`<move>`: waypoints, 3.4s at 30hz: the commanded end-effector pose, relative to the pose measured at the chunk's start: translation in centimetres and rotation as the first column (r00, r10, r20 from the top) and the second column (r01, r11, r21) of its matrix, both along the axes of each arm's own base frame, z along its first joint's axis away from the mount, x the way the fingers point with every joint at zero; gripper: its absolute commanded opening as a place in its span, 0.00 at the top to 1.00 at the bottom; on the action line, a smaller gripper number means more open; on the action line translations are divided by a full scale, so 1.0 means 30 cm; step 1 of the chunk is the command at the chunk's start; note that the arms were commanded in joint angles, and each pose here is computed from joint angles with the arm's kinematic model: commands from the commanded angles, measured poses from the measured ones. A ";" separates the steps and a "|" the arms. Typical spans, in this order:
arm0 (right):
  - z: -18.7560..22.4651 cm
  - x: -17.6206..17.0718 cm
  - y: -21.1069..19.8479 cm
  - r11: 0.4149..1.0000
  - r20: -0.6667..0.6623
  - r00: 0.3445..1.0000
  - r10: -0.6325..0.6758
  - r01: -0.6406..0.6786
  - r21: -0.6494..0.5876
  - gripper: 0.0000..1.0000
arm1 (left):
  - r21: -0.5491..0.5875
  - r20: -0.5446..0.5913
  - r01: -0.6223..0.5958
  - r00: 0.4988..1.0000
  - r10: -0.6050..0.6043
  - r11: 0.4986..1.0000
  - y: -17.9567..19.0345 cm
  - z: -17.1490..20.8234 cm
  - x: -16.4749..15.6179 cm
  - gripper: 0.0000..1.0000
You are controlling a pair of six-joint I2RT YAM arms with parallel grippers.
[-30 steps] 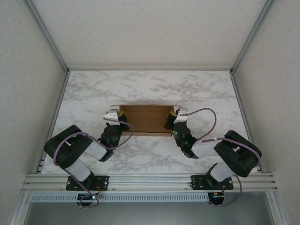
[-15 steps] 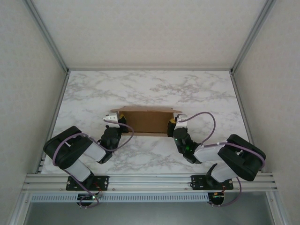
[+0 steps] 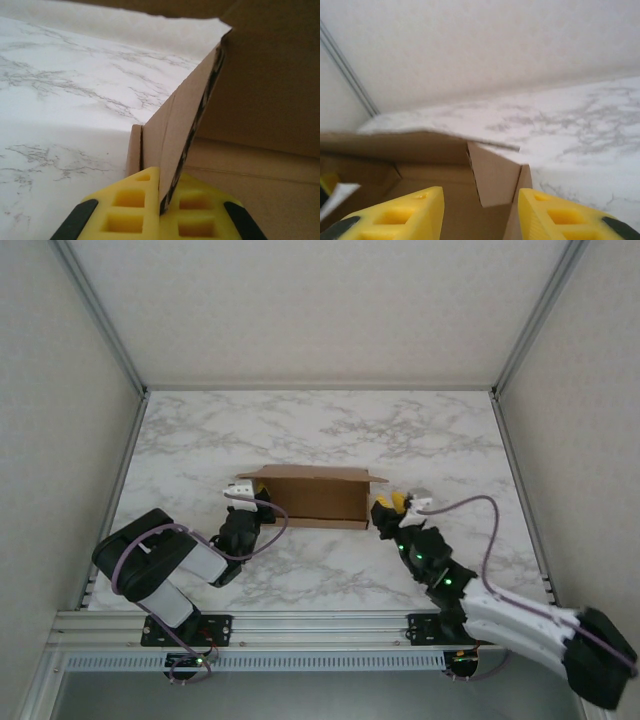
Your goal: Fold the paper box
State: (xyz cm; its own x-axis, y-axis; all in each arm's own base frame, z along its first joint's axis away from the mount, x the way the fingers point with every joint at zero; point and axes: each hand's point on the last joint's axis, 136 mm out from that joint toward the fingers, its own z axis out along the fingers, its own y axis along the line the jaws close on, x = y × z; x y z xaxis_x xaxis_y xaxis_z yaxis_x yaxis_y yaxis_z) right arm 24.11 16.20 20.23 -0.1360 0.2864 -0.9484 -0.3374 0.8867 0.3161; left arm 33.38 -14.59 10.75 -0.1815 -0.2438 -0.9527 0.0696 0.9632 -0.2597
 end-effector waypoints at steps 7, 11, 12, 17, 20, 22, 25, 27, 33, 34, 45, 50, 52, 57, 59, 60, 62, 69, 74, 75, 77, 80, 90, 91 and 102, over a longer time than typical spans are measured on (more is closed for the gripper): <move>0.099 -0.050 -0.048 0.983 0.009 1.000 0.026 -0.024 -0.183 0.62 | 0.092 -0.141 0.028 0.990 -0.015 0.995 0.000 -0.138 -0.032 1.00; 0.236 -0.035 -0.037 0.991 -0.012 1.000 0.015 -0.016 -0.136 0.65 | 0.078 -0.129 0.039 0.991 -0.029 0.996 -0.014 -0.118 -0.029 1.00; 0.265 -0.026 -0.016 0.985 -0.020 0.999 0.031 -0.034 -0.168 0.67 | 0.078 -0.128 0.043 0.991 -0.033 0.996 -0.018 -0.116 -0.029 1.00; 0.323 0.038 0.099 0.964 -0.139 0.988 0.062 -0.095 -0.249 0.80 | 0.073 -0.125 0.060 0.991 -0.051 0.996 -0.032 -0.110 -0.026 1.00; 0.333 0.080 0.174 0.964 -0.258 0.964 0.063 -0.126 -0.234 0.80 | 0.080 -0.128 0.063 0.990 -0.052 0.995 -0.033 -0.113 -0.026 1.00; 0.309 0.109 0.233 0.955 -0.336 0.940 0.064 -0.156 -0.252 0.78 | 0.088 -0.135 0.064 0.989 -0.052 0.994 -0.031 -0.122 -0.029 1.00; 0.250 0.154 0.303 0.939 -0.435 0.900 0.038 -0.181 -0.293 0.76 | 0.082 -0.138 0.067 0.989 -0.055 0.994 -0.030 -0.124 -0.035 1.00; 0.201 0.176 0.332 0.934 -0.475 0.880 0.017 -0.183 -0.306 0.75 | 0.076 -0.136 0.068 0.989 -0.057 0.995 -0.029 -0.118 -0.039 1.00; 0.045 0.193 0.402 0.934 -0.586 0.810 0.007 -0.215 -0.285 0.75 | 0.058 -0.128 0.091 0.988 -0.083 0.994 -0.047 -0.091 -0.046 0.87; 0.027 0.194 0.407 0.935 -0.596 0.803 0.003 -0.214 -0.284 0.75 | 0.057 -0.125 0.095 0.988 -0.087 0.994 -0.050 -0.085 -0.048 0.83; -0.035 0.188 0.428 0.935 -0.626 0.780 0.006 -0.227 -0.274 0.75 | 0.016 -0.113 0.099 0.989 -0.096 0.995 -0.039 -0.033 -0.083 0.54; -0.030 0.190 0.422 0.932 -0.617 0.787 0.002 -0.225 -0.284 0.74 | -0.030 -0.085 0.130 0.988 -0.132 0.991 -0.048 0.034 -0.103 0.51; -0.021 0.189 0.420 0.932 -0.611 0.792 0.004 -0.224 -0.285 0.74 | -0.040 -0.077 0.136 0.987 -0.139 0.990 -0.046 0.055 -0.110 0.48; -0.013 0.186 0.422 0.932 -0.604 0.797 0.017 -0.232 -0.279 0.73 | -0.097 -0.086 0.126 0.987 -0.134 0.987 -0.027 0.075 -0.137 0.44; -0.011 0.185 0.419 0.932 -0.602 0.798 0.018 -0.232 -0.279 0.72 | -0.124 -0.088 0.124 0.987 -0.135 0.985 -0.018 0.084 -0.150 0.43; -0.008 0.184 0.419 0.932 -0.600 0.800 0.020 -0.232 -0.278 0.72 | -0.139 -0.089 0.127 0.986 -0.140 0.982 -0.016 0.087 -0.159 0.43; -0.004 0.183 0.416 0.931 -0.598 0.801 0.023 -0.234 -0.278 0.72 | -0.170 -0.090 0.125 0.986 -0.141 0.978 -0.005 0.095 -0.177 0.42; -0.014 0.176 0.386 0.923 -0.584 0.812 0.002 -0.227 -0.312 0.71 | -0.269 -0.118 0.073 0.987 -0.108 0.960 0.050 0.092 -0.228 0.41; -0.077 0.157 0.379 0.909 -0.612 0.791 -0.001 -0.254 -0.330 0.71 | -0.278 -0.143 -0.098 0.988 0.059 0.956 0.173 0.155 -0.253 0.43; -0.087 0.153 0.380 0.910 -0.616 0.788 0.002 -0.257 -0.327 0.71 | -0.286 -0.144 -0.142 0.984 0.104 0.948 0.208 0.167 -0.263 0.42; -0.113 0.143 0.377 0.907 -0.627 0.779 0.005 -0.268 -0.325 0.71 | -0.325 -0.128 -0.219 0.974 0.187 0.920 0.278 0.208 -0.288 0.44; -0.146 0.130 0.370 0.904 -0.643 0.766 0.006 -0.279 -0.324 0.71 | -0.392 -0.123 -0.323 0.946 0.299 0.861 0.368 0.243 -0.327 0.45; -0.279 0.055 0.345 0.878 -0.710 0.704 0.026 -0.355 -0.320 0.69 | -0.283 -0.099 -0.260 0.965 0.241 0.923 0.294 0.331 -0.264 0.31; -0.297 0.045 0.341 0.872 -0.720 0.694 0.025 -0.367 -0.324 0.69 | -0.261 -0.109 -0.248 0.968 0.227 0.933 0.274 0.336 -0.245 0.27; -0.143 0.074 0.223 0.930 -0.698 0.713 0.072 -0.301 -0.211 0.52 | -0.263 -0.260 0.006 0.963 -0.076 0.965 0.107 0.279 -0.010 0.21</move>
